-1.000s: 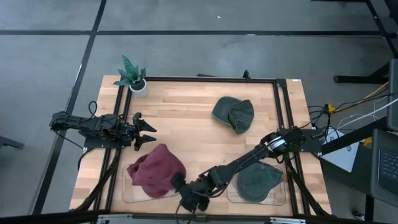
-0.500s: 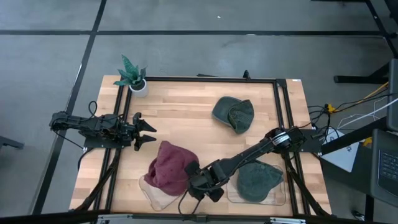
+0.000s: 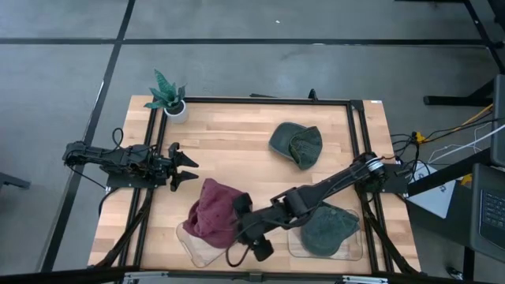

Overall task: Pick & Place hat
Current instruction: Adjust the red cap in the left transparent bin

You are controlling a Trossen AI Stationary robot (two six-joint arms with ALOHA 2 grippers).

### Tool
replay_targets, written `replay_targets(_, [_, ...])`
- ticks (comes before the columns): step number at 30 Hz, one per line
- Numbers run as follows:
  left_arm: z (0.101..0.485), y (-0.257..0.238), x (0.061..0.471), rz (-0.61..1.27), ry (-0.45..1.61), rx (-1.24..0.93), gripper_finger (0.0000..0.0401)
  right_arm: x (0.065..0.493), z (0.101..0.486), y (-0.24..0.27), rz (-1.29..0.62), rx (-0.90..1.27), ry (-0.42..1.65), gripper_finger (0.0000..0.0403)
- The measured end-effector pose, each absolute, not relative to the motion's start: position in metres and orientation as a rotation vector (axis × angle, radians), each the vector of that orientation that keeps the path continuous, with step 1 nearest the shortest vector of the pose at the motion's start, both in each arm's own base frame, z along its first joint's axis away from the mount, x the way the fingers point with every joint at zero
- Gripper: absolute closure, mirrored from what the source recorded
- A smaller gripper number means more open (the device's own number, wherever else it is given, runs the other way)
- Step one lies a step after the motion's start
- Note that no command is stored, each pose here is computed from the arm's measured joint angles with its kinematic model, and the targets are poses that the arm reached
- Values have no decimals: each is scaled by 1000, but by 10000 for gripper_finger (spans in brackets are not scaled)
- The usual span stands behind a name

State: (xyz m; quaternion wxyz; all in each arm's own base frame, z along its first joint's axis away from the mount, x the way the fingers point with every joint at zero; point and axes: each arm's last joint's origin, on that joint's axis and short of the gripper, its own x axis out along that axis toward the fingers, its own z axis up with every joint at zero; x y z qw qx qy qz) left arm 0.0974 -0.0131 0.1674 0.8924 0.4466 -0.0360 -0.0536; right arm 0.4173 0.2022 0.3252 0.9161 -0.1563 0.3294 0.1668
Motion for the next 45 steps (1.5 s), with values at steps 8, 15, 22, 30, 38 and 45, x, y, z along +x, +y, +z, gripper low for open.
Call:
replay_targets(8, [167, -13, 97, -111, -75, 927, 185, 424, 339, 205, 91, -318, 504, 147])
replay_targets(15, [167, -13, 97, -112, -73, 927, 186, 434, 319, 211, 140, -401, 533, 147])
replay_targets(22, [167, -13, 97, -112, -74, 927, 187, 449, 301, 205, 70, -497, 541, 147])
replay_targets(30, [167, -13, 97, -111, -75, 927, 185, 460, 288, 194, 50, -522, 566, 206])
replay_targets(38, [167, -13, 97, -112, -75, 926, 185, 463, 289, 187, 24, -482, 563, 338])
replay_targets(45, [167, -13, 97, -111, -75, 927, 187, 463, 289, 187, -3, -395, 561, 383])
